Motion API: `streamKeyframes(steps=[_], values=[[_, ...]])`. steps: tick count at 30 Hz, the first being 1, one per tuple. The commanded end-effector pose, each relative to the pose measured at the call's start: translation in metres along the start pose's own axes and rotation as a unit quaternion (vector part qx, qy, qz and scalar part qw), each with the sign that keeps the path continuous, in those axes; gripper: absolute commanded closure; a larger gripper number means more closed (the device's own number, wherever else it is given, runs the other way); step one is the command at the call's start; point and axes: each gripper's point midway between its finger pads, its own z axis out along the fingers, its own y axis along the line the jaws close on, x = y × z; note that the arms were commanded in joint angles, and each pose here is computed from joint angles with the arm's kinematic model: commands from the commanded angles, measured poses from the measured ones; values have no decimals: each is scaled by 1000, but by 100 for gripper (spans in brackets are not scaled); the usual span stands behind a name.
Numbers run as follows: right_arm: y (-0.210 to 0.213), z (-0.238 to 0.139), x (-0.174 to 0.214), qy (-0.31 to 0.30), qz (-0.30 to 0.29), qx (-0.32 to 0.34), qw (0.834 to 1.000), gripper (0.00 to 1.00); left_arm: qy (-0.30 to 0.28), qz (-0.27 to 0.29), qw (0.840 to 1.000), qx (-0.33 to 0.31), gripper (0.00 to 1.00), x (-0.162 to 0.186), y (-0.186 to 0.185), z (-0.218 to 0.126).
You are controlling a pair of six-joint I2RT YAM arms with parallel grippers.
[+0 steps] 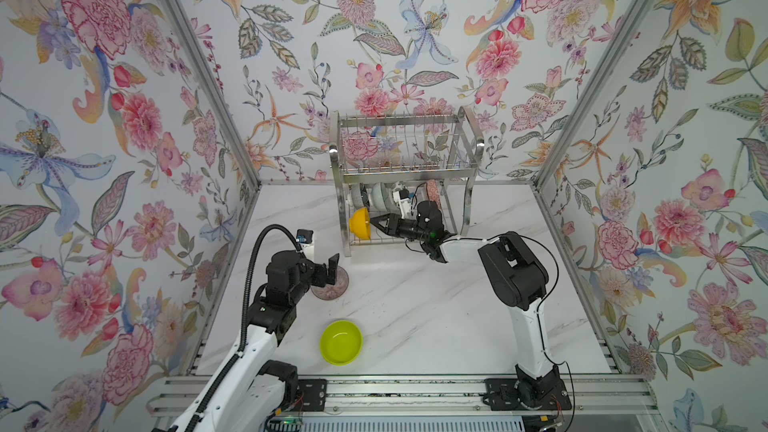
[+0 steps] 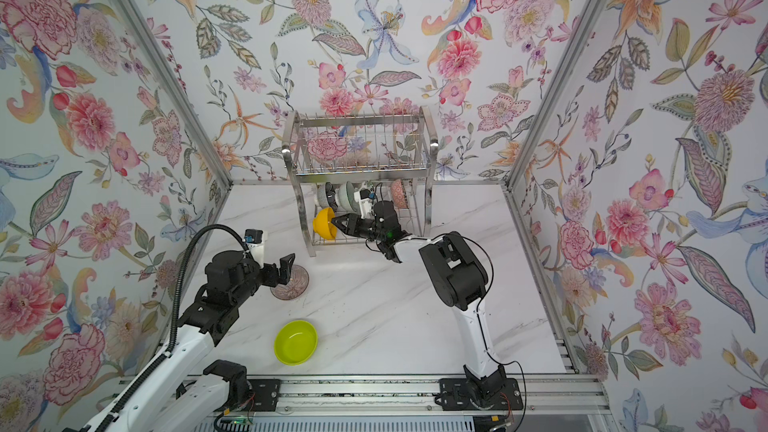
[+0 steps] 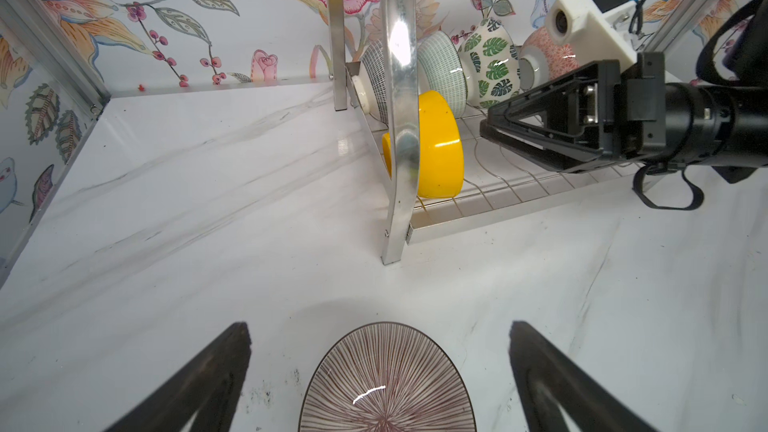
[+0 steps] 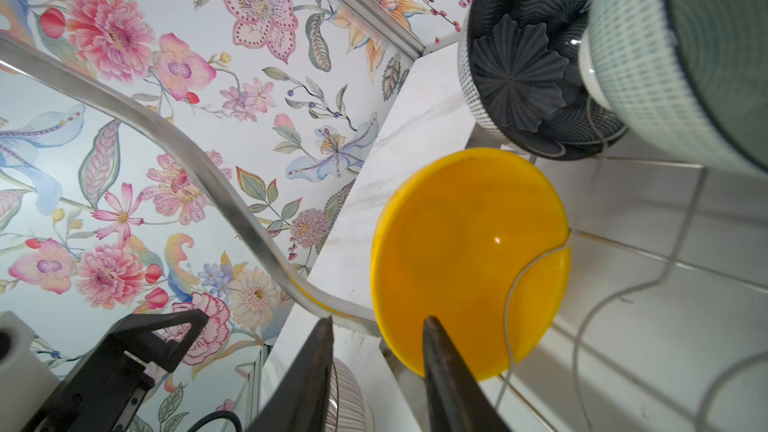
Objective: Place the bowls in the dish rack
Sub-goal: 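Open the right gripper and withdraw it from the yellow bowl in the rack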
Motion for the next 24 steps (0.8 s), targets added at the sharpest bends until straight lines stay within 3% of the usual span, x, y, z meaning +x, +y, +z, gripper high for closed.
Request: streamKeyframes(steps=[1,14,24], values=[[14,-9,-4,-11,-50,17,999,61,2,-9,1000,-20,1,-9,8,-1],[44,-22,31,11,-201,26,979,62,68,-31,996,-56,1,5,20,11],[67,-13,88,119,-341,26,932,61,118,-47,990,-63,4,18,21,20]])
